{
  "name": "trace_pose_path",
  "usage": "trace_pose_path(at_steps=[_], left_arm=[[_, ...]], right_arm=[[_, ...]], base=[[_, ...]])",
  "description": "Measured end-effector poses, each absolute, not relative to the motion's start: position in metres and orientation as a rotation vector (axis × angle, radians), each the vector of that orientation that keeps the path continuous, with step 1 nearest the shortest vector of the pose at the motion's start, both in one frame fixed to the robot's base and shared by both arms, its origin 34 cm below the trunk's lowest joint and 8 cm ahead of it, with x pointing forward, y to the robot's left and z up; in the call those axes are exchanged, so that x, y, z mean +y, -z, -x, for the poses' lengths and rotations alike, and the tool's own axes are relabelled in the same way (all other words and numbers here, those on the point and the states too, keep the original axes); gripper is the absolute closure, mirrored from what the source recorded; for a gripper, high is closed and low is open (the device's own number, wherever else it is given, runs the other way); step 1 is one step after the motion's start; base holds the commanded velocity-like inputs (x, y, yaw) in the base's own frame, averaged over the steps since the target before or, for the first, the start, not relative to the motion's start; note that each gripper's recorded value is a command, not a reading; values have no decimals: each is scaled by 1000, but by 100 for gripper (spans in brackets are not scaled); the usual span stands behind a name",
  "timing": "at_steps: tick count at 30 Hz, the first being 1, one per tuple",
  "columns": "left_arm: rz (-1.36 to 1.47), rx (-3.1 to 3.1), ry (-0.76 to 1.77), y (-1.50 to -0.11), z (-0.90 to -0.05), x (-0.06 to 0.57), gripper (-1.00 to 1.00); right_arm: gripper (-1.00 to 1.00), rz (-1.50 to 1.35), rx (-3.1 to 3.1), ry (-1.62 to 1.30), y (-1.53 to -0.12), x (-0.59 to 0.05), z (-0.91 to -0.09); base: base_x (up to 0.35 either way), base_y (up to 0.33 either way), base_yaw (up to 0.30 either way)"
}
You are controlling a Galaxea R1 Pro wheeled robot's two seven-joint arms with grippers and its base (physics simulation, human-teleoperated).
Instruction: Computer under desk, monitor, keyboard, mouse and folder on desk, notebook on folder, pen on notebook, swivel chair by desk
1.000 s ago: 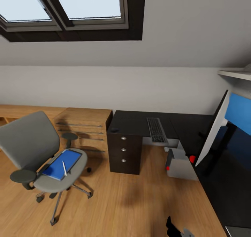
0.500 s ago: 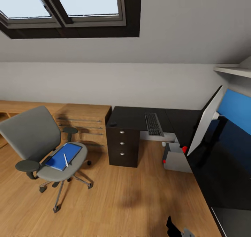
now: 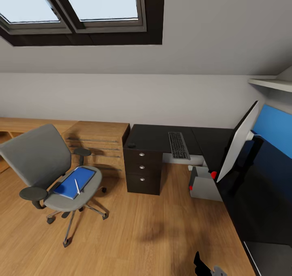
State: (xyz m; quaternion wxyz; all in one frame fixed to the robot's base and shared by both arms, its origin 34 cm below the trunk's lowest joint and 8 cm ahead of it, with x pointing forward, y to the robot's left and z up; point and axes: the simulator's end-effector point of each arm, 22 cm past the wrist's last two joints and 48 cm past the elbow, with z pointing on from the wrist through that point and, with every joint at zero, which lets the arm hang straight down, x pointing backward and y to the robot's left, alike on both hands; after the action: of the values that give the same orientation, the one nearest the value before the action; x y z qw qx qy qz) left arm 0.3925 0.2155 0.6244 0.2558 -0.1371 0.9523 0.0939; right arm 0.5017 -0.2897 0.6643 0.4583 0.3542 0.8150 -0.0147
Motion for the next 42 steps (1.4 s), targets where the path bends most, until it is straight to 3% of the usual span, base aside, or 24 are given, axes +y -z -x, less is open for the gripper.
trace_pose_path(at_steps=[23,33,42], left_arm=[[374,2586,-257,-649,-386,217,-100],[375,2584,-264,-659,-383,219,-100],[374,2581,-281,-666,-380,227,-100]], right_arm=[[-100,-856,1962,31,-700,-290,-507],[-100,-809,1652,-51,-822,-306,-629],[-100,-757,1807,14,-880,-307,-677]], base=[[0,0,0],[0,0,0],[0,0,0]])
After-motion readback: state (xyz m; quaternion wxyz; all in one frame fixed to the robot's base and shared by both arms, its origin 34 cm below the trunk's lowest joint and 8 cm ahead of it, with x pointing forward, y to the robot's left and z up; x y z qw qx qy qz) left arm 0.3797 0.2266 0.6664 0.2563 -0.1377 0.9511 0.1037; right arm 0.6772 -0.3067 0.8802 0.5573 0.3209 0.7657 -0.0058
